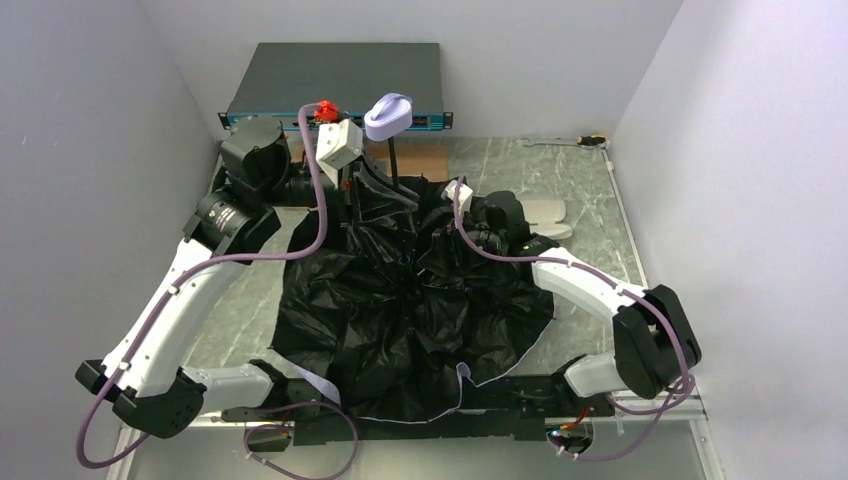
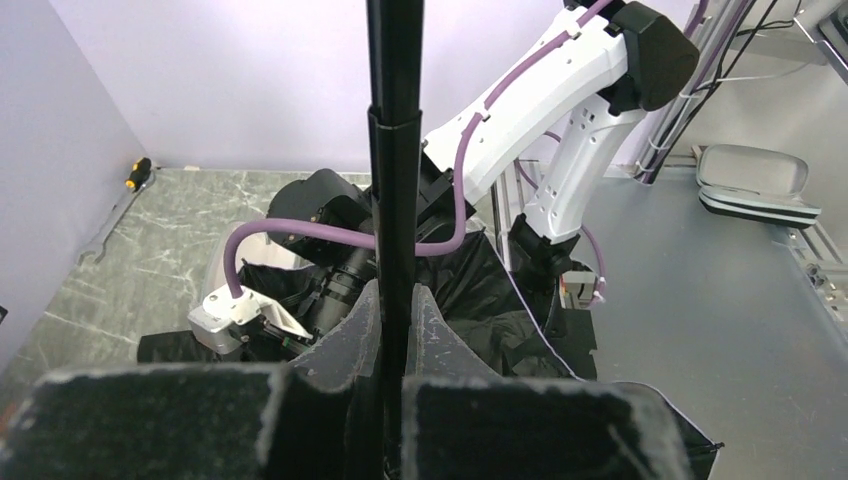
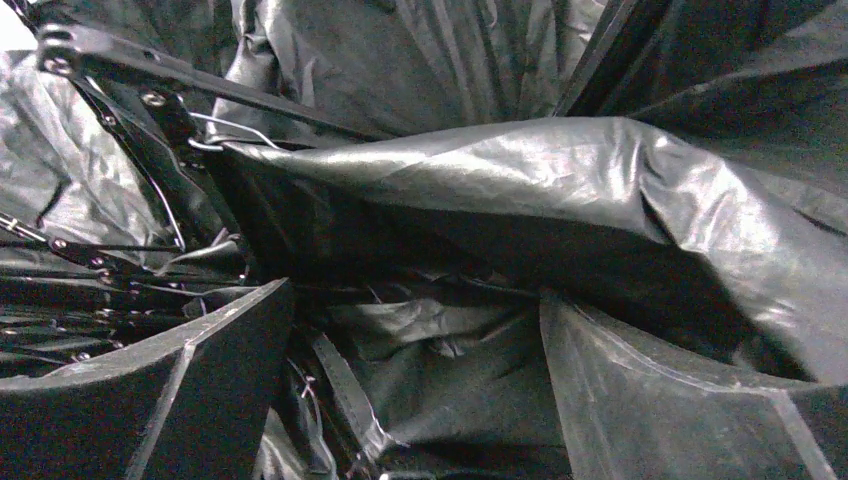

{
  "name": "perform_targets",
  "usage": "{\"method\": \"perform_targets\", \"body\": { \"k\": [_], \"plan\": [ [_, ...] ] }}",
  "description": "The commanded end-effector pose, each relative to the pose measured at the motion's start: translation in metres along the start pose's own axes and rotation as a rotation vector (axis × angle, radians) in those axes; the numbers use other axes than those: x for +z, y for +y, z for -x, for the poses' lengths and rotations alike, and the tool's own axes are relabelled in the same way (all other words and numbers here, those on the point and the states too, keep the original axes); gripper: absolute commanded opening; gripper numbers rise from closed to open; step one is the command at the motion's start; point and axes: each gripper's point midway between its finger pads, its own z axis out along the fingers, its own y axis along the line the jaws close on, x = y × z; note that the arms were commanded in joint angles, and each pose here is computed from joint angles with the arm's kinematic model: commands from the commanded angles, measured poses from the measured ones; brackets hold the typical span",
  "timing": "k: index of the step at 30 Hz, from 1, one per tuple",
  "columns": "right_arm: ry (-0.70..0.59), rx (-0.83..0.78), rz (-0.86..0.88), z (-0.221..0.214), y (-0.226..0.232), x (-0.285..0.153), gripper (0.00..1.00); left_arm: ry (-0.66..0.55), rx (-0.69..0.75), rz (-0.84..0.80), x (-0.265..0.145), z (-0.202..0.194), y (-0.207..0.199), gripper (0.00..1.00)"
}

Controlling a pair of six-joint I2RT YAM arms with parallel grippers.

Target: Open the umbrella

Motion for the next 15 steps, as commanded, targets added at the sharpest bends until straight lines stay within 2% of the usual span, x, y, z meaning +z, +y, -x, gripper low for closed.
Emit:
{"method": "perform_targets", "body": {
  "k": [1,4,7,11,15],
  "plan": [
    [0.113,-0.034,-0.069,-0.049,-0.031,0.004,0.94,-0.125,0.139,-0.111,-0.017,0.065,-0.046,0.0],
    [0.113,-0.064,-0.119,-0.052,-0.053,0.0,0.96,-0.095,0.135,-0.088,-0.016,0.052,-0.039,0.0],
    [0.063,-0.105,-0.109,-0.02,-0.058,-0.011,0.96,-0.042,0.145,0.013,-0.012,0.025,-0.013,0.0],
    [-0.065,-0.235,0.017,0.042,-0.015,-0.04,0.97,-0.013,0.183,0.108,-0.005,-0.001,0.018,0.0],
    [-0.171,-0.307,0.074,0.082,0.023,-0.071,0.98,-0.015,0.181,0.096,0.002,-0.004,0.026,0.0]
  ]
}}
